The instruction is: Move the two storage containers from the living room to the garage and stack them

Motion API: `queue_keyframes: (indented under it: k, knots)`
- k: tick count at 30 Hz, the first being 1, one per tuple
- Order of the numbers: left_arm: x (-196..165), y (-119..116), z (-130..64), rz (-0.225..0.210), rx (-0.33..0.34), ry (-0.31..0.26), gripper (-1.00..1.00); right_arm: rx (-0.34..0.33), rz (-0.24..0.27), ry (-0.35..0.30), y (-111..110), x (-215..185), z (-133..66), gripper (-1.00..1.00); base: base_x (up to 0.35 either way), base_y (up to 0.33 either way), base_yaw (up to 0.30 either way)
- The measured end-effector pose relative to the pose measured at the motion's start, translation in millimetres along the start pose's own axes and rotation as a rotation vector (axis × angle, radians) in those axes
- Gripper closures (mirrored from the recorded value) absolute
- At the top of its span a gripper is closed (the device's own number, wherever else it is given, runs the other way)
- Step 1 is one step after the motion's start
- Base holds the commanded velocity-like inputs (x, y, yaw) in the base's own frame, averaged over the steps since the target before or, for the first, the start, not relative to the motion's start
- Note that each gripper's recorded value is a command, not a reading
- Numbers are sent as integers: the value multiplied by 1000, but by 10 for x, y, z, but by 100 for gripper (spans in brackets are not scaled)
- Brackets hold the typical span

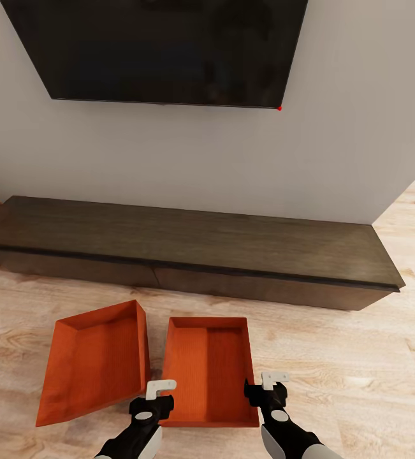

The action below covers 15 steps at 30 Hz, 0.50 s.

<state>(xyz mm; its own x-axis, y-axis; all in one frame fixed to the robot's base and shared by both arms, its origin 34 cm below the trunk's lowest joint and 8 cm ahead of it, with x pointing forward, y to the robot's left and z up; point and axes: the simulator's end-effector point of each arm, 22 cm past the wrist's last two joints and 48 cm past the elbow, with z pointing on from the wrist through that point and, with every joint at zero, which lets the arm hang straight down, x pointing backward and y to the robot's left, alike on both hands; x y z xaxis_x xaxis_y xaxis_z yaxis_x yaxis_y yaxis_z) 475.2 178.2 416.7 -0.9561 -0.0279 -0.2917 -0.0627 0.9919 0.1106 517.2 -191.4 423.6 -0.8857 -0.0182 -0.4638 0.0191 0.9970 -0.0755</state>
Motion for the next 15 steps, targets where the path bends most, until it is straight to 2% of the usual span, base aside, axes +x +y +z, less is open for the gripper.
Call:
queue_keyframes:
  k: [15]
  knots:
    - [80, -18, 212, 0, 0, 1, -100, 0, 0, -1, 17, 113, 193, -100, 0, 0, 0]
